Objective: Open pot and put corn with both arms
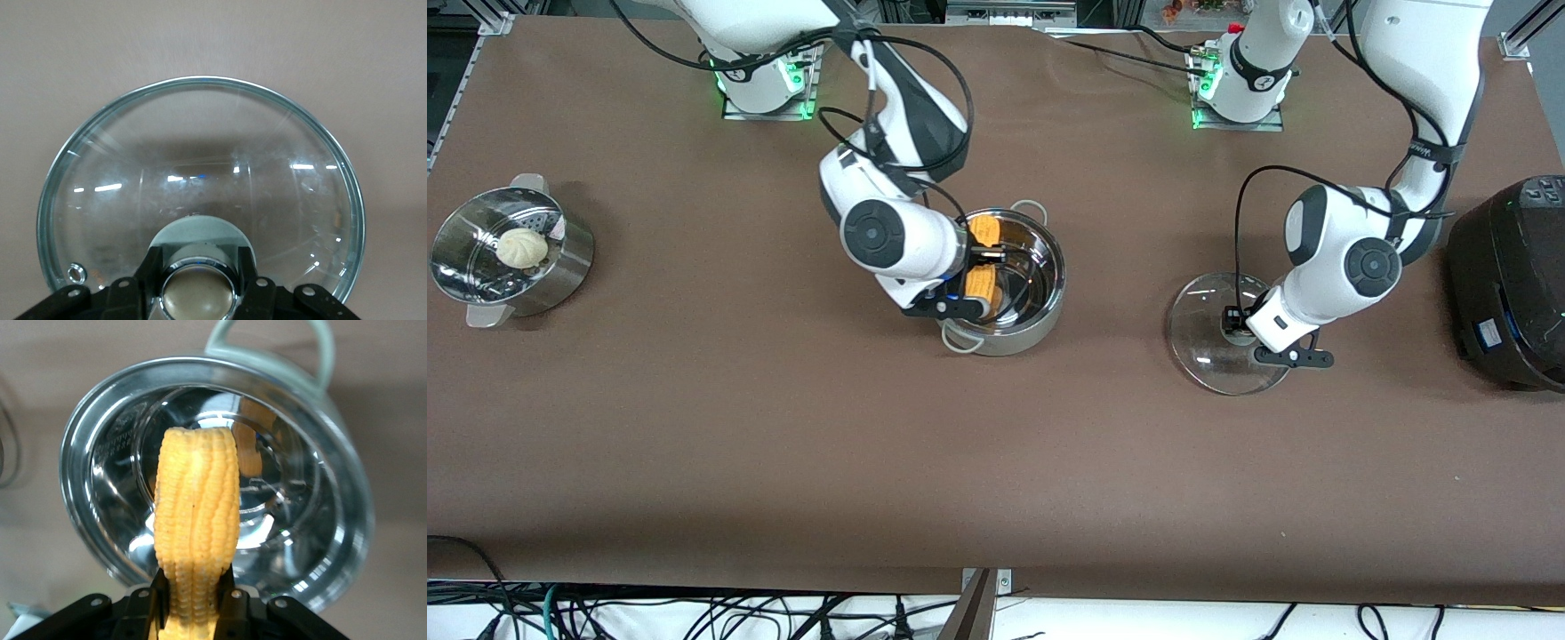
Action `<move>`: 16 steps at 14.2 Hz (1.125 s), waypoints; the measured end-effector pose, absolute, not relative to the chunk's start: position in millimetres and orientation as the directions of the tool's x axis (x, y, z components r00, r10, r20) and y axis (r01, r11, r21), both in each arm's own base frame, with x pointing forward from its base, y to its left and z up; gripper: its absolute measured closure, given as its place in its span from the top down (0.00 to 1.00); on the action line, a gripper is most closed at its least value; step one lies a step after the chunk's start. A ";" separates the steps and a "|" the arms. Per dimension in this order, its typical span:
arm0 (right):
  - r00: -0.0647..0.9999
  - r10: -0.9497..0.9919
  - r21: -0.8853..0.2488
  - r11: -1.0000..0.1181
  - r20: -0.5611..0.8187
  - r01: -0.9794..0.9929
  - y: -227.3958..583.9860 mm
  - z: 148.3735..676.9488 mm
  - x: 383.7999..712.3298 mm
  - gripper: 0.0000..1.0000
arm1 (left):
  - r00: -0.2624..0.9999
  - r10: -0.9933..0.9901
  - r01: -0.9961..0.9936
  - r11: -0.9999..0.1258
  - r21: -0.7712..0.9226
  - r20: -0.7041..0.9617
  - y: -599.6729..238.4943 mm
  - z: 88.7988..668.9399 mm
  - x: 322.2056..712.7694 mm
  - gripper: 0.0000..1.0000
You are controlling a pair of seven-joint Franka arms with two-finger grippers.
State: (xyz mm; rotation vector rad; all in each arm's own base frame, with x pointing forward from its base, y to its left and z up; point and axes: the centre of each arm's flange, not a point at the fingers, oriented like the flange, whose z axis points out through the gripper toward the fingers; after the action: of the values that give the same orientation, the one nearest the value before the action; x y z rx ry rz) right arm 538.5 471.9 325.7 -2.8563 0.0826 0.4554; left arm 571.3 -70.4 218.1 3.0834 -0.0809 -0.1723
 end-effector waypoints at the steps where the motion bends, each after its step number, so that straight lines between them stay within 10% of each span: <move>1: 0.953 -0.013 -0.221 -0.972 -0.304 -0.084 475.8 314.2 537.0 0.31 | 0.991 -0.057 -0.051 -0.997 0.055 -0.117 -70.5 213.3 570.4 0.50; 5: 0.961 -0.008 -0.171 -0.984 -0.278 -0.058 470.8 294.3 541.4 0.54 | 0.991 -0.061 -0.055 -0.997 0.055 -0.116 -72.0 214.0 570.5 0.55; 9: 0.971 -0.020 -0.178 -0.982 -0.237 -0.064 461.9 316.0 553.7 0.96 | 0.993 -0.065 -0.059 -0.996 0.061 -0.094 -75.4 257.0 580.0 0.89; 16: 0.993 -0.109 -0.065 -0.992 -0.047 -0.112 349.3 444.2 606.7 1.00 | 0.989 -0.089 -0.082 -0.995 0.059 -0.116 -72.9 521.1 569.5 0.99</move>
State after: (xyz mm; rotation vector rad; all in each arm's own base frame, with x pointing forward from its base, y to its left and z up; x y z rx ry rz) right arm 606.7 349.3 444.2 -3.0686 0.1697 0.0675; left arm 569.5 -72.9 521.1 3.0788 -0.1328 -0.1833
